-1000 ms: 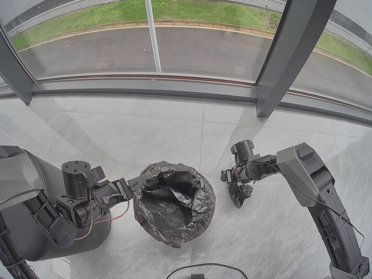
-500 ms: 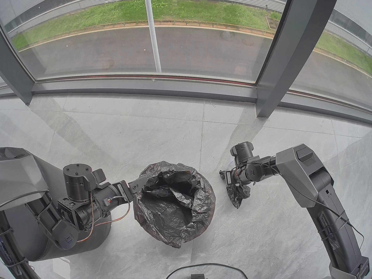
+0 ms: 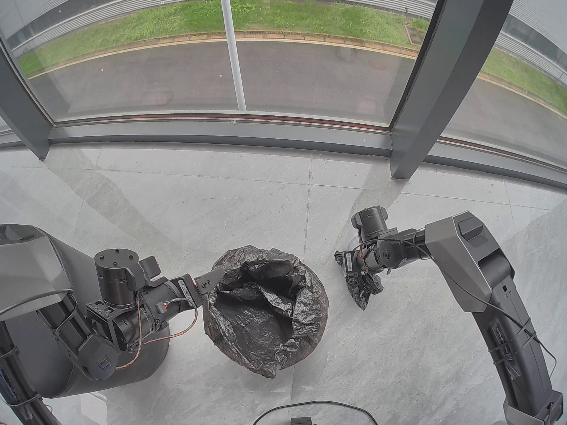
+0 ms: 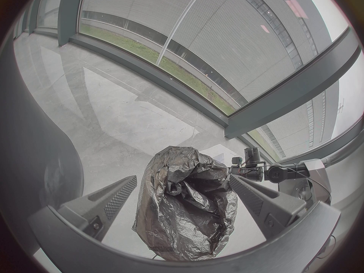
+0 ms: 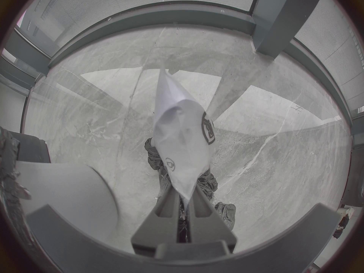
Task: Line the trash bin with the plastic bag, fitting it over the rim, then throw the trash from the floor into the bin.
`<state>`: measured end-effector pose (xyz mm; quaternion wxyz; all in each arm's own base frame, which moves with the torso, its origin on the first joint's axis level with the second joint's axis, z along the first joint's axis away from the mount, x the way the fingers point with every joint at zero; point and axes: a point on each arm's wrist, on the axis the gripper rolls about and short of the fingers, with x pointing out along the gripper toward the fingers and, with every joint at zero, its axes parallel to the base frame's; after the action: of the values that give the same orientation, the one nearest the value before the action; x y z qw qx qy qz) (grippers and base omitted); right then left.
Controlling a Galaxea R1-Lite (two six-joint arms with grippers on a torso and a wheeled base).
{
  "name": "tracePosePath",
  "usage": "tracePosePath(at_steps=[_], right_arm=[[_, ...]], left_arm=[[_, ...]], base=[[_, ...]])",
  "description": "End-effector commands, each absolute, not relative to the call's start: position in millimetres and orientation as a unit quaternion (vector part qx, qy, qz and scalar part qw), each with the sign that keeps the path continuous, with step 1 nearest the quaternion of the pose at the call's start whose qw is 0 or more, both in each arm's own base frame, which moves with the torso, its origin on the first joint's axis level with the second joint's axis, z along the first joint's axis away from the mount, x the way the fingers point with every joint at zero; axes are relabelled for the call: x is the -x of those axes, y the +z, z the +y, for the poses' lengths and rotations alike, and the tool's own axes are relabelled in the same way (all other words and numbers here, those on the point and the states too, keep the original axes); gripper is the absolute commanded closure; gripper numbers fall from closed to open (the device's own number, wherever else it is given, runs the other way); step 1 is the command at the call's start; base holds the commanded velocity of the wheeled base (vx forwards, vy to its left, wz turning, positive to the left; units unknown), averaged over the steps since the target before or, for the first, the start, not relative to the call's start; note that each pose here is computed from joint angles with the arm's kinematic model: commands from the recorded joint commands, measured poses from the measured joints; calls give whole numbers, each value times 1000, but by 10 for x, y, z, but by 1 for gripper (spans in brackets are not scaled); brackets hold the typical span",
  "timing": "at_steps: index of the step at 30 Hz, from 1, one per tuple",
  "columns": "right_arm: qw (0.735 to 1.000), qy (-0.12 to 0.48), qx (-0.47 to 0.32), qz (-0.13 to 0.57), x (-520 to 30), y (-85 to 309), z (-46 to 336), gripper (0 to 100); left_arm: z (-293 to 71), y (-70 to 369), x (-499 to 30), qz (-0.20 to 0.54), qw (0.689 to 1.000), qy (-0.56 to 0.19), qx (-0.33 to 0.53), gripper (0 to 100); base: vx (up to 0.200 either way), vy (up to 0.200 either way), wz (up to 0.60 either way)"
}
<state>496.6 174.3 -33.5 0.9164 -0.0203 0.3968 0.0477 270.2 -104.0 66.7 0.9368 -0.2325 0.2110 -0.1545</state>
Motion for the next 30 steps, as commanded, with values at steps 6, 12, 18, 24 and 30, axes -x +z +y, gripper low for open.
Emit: tracePosePath(at_steps=[6,12,18,24,30], right_arm=[[940,32,13,338,-4834,692,1801,100],[961,30,-8,275,-4638,1437,1785,100],[973,60,-33,222,-4089,2266,1746,100],[971,101,-33,213,-3630,2526,1921,100],[954,153,-27,256,-3176,2357,2230,100]], left_arm=[[-1031,734,-2676,201,938,-158,234,0],[-1031,738,-2675,200,938,-158,234,0],[-1019,808,-2632,190,940,-161,235,0],[-976,1022,-2555,158,944,-168,238,0],[-865,1154,-2460,123,957,-163,205,0]], base=[[0,0,0],[0,0,0],[0,0,0],[0,0,0],[0,0,0]])
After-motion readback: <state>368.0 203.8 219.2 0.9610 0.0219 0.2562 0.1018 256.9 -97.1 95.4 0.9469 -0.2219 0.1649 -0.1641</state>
